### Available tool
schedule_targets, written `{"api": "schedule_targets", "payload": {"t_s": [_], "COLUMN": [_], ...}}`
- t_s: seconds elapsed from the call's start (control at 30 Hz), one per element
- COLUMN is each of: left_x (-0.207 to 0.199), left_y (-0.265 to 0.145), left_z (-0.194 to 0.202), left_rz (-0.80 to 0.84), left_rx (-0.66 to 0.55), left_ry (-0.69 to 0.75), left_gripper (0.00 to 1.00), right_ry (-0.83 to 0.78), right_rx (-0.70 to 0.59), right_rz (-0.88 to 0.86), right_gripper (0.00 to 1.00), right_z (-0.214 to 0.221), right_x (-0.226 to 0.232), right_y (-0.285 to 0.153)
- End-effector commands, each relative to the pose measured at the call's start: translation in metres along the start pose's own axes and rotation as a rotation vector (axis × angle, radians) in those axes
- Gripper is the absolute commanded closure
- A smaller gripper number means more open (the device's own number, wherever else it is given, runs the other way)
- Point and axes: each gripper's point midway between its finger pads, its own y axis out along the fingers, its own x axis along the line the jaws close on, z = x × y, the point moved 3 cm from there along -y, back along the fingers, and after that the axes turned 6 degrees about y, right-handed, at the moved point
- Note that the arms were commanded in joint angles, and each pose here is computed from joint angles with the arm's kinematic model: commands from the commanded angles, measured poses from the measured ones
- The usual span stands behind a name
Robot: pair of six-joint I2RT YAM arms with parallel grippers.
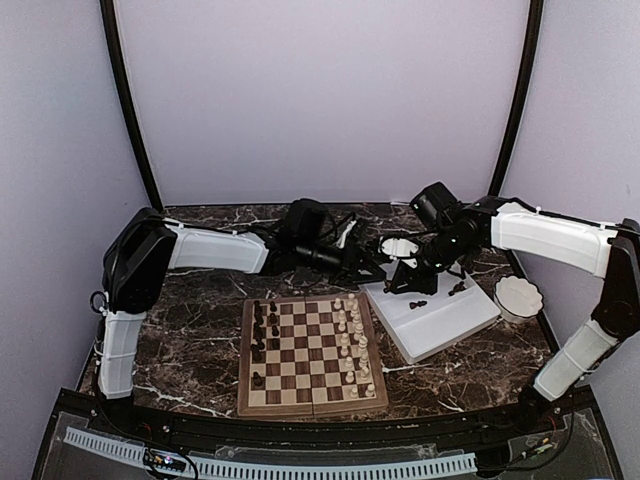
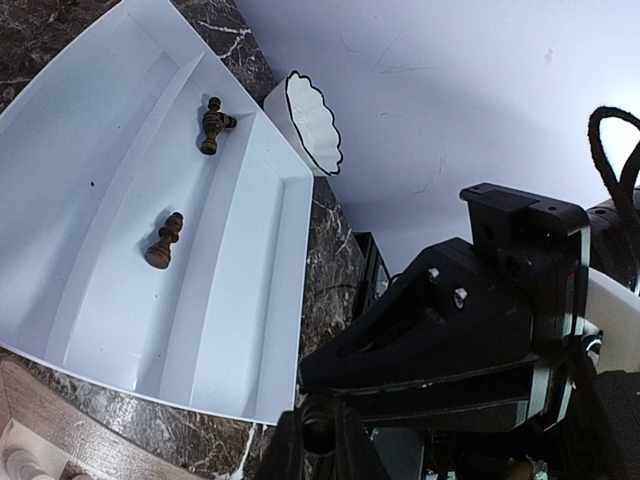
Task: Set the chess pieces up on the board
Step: Pick up the pawn from the chess pile, then place the pawn on d7.
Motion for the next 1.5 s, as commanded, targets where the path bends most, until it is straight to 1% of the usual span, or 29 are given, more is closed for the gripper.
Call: {"api": "schedule_targets", "payload": {"t_s": [0.0,0.1,0.13,0.17,0.2,0.23,0.27,0.3,0.33,0.37,0.4,0.43,0.47,0.5,0.53,0.57,0.6,0.63,0.67,0.7,0.73,0.87,1.03,1.17,1.27,1.37,1.47], "left_x": [-0.037,-0.053,-0.052,-0.06,-0.057,-0.065,-0.061,-0.066,-0.059,-0.063,-0.061,-0.05,-0.056,-0.047,-0.053,-0.044,-0.046,-0.041,-0.04,-0.037,-0.035,-0.028,-0.016,0.0,0.003,0.004,0.007], "left_y": [-0.016,-0.039,-0.044,-0.056,-0.06,-0.072,-0.077,-0.087,-0.091,-0.101,-0.108,-0.111,-0.12,-0.124,-0.132,-0.136,-0.148,-0.149,-0.161,-0.162,-0.172,-0.186,-0.18,-0.175,-0.17,-0.162,-0.157], "left_z": [-0.018,-0.026,-0.024,-0.028,-0.023,-0.026,-0.02,-0.02,-0.011,-0.008,0.002,0.013,0.016,0.025,0.031,0.041,0.044,0.056,0.06,0.071,0.077,0.105,0.134,0.147,0.151,0.156,0.164], "left_rz": [0.007,-0.087,-0.117,-0.153,-0.185,-0.219,-0.247,-0.276,-0.302,-0.333,-0.358,-0.394,-0.404,-0.441,-0.461,-0.525,-0.595,-0.637,-0.712,-0.748,-0.807,-0.928,-0.968,-1.013,-1.015,-0.978,-0.967], "left_rx": [-0.039,-0.095,-0.101,-0.135,-0.134,-0.167,-0.162,-0.182,-0.17,-0.179,-0.166,-0.152,-0.156,-0.145,-0.143,-0.129,-0.14,-0.104,-0.104,-0.068,-0.059,0.033,0.125,0.18,0.18,0.177,0.196], "left_ry": [0.127,0.223,0.253,0.275,0.294,0.316,0.33,0.343,0.352,0.358,0.366,0.355,0.376,0.371,0.403,0.434,0.456,0.494,0.512,0.55,0.564,0.628,0.65,0.618,0.586,0.563,0.545], "left_gripper": [1.0,1.0,1.0,1.0,1.0,1.0,1.0,1.0,1.0,1.0,1.0,1.0,1.0,1.0,1.0,1.0,1.0,1.0,1.0,1.0,1.0,1.0,1.0,1.0,1.0,1.0,1.0], "right_ry": [-0.005,0.039,0.062,0.076,0.092,0.106,0.119,0.132,0.141,0.15,0.161,0.174,0.19,0.205,0.228,0.254,0.283,0.309,0.331,0.348,0.362,0.389,0.397,0.399,0.399,0.397,0.396], "right_rx": [-0.049,-0.068,-0.073,-0.077,-0.08,-0.084,-0.087,-0.088,-0.087,-0.086,-0.084,-0.084,-0.084,-0.091,-0.095,-0.101,-0.113,-0.123,-0.128,-0.134,-0.136,-0.143,-0.126,-0.121,-0.117,-0.117,-0.119], "right_rz": [0.021,0.017,0.02,0.019,0.021,0.02,0.02,0.02,0.02,0.023,0.023,0.021,0.021,0.026,0.031,0.035,0.03,0.029,0.023,0.016,0.01,0.001,-0.006,-0.009,-0.006,-0.005,-0.01], "right_gripper": [0.91,0.91,0.91,0.91,0.91,0.91,0.91,0.91,0.91,0.91,0.91,0.91,0.91,0.91,0.91,0.91,0.91,0.91,0.91,0.91,0.91,0.91,0.91,0.9,0.9,0.9,0.9], "right_z": [-0.009,-0.001,0.004,0.007,0.012,0.016,0.02,0.024,0.029,0.033,0.037,0.041,0.044,0.046,0.049,0.051,0.054,0.055,0.058,0.059,0.061,0.063,0.066,0.067,0.068,0.068,0.068], "right_x": [-0.002,-0.01,-0.016,-0.019,-0.024,-0.027,-0.03,-0.034,-0.036,-0.039,-0.041,-0.043,-0.046,-0.05,-0.055,-0.06,-0.066,-0.07,-0.074,-0.077,-0.078,-0.081,-0.08,-0.078,-0.077,-0.076,-0.075], "right_y": [-0.009,-0.009,-0.009,-0.009,-0.008,-0.007,-0.005,-0.004,-0.002,0.0,0.003,0.006,0.007,0.008,0.009,0.01,0.01,0.009,0.01,0.011,0.012,0.014,0.017,0.016,0.015,0.014,0.014]}}
